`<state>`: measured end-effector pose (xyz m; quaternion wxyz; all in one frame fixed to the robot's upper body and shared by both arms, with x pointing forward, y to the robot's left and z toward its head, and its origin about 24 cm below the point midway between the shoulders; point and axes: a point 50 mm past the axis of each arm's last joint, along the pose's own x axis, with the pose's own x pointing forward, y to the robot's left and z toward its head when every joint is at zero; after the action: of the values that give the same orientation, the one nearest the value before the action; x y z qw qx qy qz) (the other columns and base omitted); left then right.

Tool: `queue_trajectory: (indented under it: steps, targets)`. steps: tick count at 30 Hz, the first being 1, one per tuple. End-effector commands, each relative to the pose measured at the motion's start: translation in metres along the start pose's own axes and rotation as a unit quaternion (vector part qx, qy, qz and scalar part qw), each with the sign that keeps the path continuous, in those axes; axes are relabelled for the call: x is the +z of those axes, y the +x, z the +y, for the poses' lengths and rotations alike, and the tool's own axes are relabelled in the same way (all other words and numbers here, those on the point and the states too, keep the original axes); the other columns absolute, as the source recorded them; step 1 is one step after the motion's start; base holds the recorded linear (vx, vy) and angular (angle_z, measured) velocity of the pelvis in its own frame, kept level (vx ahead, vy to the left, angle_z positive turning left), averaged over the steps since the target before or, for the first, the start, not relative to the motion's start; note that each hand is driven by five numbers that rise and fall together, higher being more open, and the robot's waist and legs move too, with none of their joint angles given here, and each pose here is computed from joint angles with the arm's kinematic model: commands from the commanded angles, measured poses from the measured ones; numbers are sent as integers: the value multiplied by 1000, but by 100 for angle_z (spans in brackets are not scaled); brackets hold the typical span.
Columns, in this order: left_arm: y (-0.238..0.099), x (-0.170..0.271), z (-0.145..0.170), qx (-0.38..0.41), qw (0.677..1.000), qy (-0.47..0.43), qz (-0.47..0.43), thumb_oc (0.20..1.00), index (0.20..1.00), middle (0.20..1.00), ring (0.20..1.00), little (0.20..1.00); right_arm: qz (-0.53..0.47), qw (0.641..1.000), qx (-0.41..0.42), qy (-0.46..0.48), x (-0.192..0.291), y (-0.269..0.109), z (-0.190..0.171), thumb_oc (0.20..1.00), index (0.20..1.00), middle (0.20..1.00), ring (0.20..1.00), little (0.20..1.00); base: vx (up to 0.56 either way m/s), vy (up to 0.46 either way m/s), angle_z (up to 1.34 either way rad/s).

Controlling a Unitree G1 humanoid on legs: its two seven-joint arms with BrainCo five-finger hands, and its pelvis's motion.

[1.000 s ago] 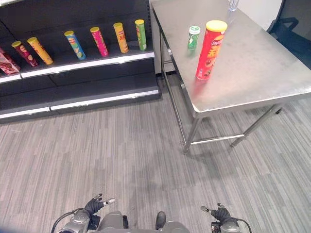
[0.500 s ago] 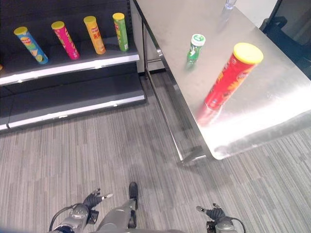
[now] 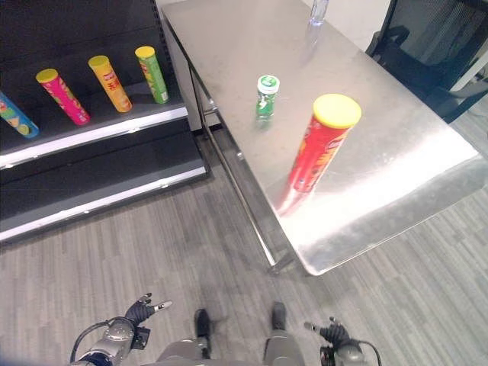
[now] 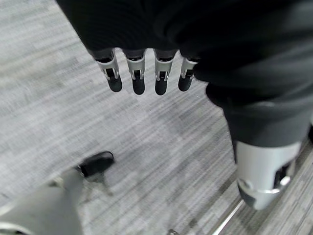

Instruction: Put the goods on the table back onto the shelves and tidy them up.

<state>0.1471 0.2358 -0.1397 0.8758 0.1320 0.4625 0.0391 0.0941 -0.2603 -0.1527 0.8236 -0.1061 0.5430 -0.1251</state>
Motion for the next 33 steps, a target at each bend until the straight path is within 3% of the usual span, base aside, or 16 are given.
queue_trajectory:
  steps: [1,4,8,9,11,13,14,15,16,17,18,20,23,24,28,33]
  targets:
    - [4,14,8,11,1000,6,-17,1000,1000,1000,1000,1000,14,999,-39,33,-5,0,-23,1000,1000,1000,1000,1000,75,-36,-14]
    - [4,13,12,17,1000,-3,-15,1000,1000,1000,1000,1000,25,995,-69,70,-12,-2,-39,1000,1000,1000,1000,1000,74,-47,-10]
    - [1,5,25,22,1000,8,-7,1000,1000,1000,1000,1000,-13,964,-215,155,-8,-21,-140,1000,1000,1000,1000,1000,90,-19,-3]
    - [1,6,25,22,1000,8,-8,1000,1000,1000,1000,1000,-13,964,-215,155,-8,-21,-140,1000,1000,1000,1000,1000,56,10,-1]
    - [0,0,19,15,1000,11,-1,1000,1000,1000,1000,1000,-164,917,-335,145,54,-61,-223,1000,1000,1000,1000,1000,68,28,0]
    - [-1,-3,16,13,1000,11,3,1000,1000,1000,1000,1000,-232,893,-365,126,83,-82,-243,1000,1000,1000,1000,1000,31,22,-7]
    - [-1,-3,15,12,1000,10,3,1000,1000,1000,1000,1000,-290,867,-390,112,109,-104,-261,1000,1000,1000,1000,1000,4,7,-10]
    - [-1,-4,12,7,1000,8,2,1000,1000,1000,1000,1000,-402,813,-414,80,162,-146,-276,1000,1000,1000,1000,1000,34,9,-22]
    - [-1,-5,11,4,1000,3,1,1000,1000,1000,1000,1000,-461,784,-412,57,187,-169,-277,1000,1000,1000,1000,1000,20,-3,-24]
    - [-1,-4,11,4,1000,3,0,1000,1000,1000,1000,1000,-461,784,-412,58,187,-169,-277,1000,1000,1000,1000,1000,19,-26,-16]
    - [-2,-3,10,-2,1000,-1,-8,1000,1000,1000,1000,1000,-554,732,-396,19,227,-209,-271,1000,1000,1000,1000,1000,11,-30,-3]
    - [-3,-1,10,-10,1000,4,-19,1000,1000,1000,1000,1000,-645,677,-353,-17,259,-248,-253,1000,1000,1000,1000,1000,8,-20,1]
    - [-4,-2,9,-15,1000,6,-22,1000,1000,1000,1000,1000,-686,650,-323,-40,277,-266,-241,1000,1000,1000,1000,1000,1,-24,-2]
    - [-5,-4,2,-34,999,18,-25,1000,1000,1000,1000,1000,-755,599,-246,-97,305,-299,-207,1000,1000,1000,1000,1000,-6,-35,4]
    - [-7,-9,-5,-50,998,20,-23,1000,1000,1000,1000,1000,-800,568,-130,-139,325,-318,-168,1000,1000,1000,1000,1000,9,-24,9]
    - [-9,-16,-10,-54,998,16,-10,1000,1000,1000,1000,1000,-806,562,-31,-181,341,-320,-131,1000,1000,1000,1000,1000,-1,-22,13]
